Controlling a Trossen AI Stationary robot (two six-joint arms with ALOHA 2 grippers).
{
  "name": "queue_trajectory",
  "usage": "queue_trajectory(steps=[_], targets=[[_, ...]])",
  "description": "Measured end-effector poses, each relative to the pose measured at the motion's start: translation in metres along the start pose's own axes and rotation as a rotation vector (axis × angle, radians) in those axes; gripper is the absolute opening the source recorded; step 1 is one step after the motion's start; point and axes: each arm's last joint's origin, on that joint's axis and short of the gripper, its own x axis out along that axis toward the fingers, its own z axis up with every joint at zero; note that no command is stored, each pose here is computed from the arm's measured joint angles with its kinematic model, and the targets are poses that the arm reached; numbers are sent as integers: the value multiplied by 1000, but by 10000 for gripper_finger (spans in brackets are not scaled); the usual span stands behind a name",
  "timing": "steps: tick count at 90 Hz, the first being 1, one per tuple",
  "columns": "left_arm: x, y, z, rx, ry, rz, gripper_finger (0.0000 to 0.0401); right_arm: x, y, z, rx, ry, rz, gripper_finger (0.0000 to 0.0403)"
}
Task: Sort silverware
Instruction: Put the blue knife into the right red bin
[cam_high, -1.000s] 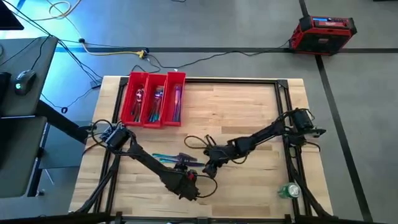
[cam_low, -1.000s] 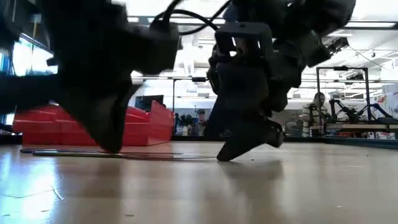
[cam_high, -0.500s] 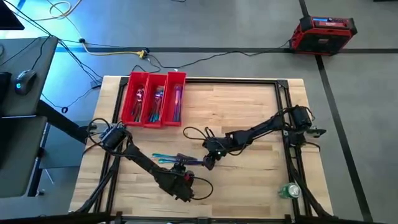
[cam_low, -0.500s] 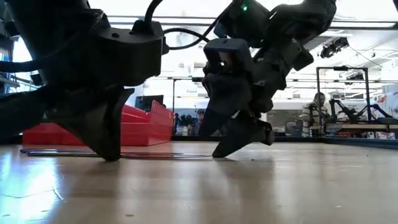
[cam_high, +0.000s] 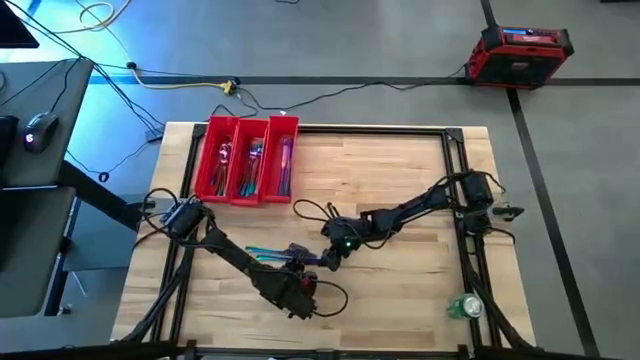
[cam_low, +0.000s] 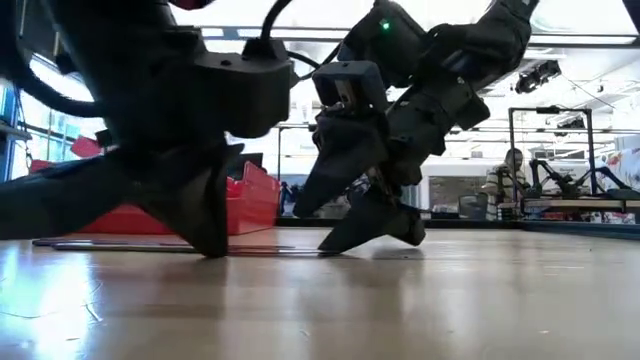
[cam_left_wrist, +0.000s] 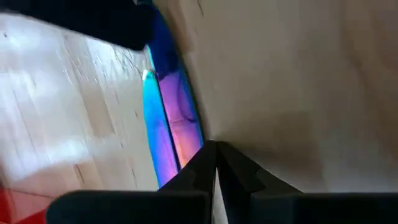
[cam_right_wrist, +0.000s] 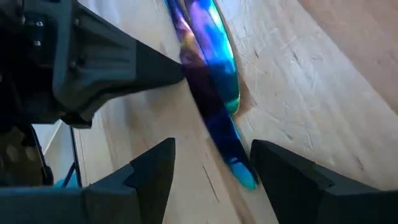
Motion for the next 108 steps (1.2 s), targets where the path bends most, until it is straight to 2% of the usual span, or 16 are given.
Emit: queue_trajectory(steps=[50,72,108], targets=[[13,17,18,-146,-121,0,0,0,0,-1,5,26,18,213],[14,19,21,-206,-148,41,0,0,1,-2,4,38,25,213],[15,20,27,-324,-215,110,0,2,4,-8,-117,84,58,213]])
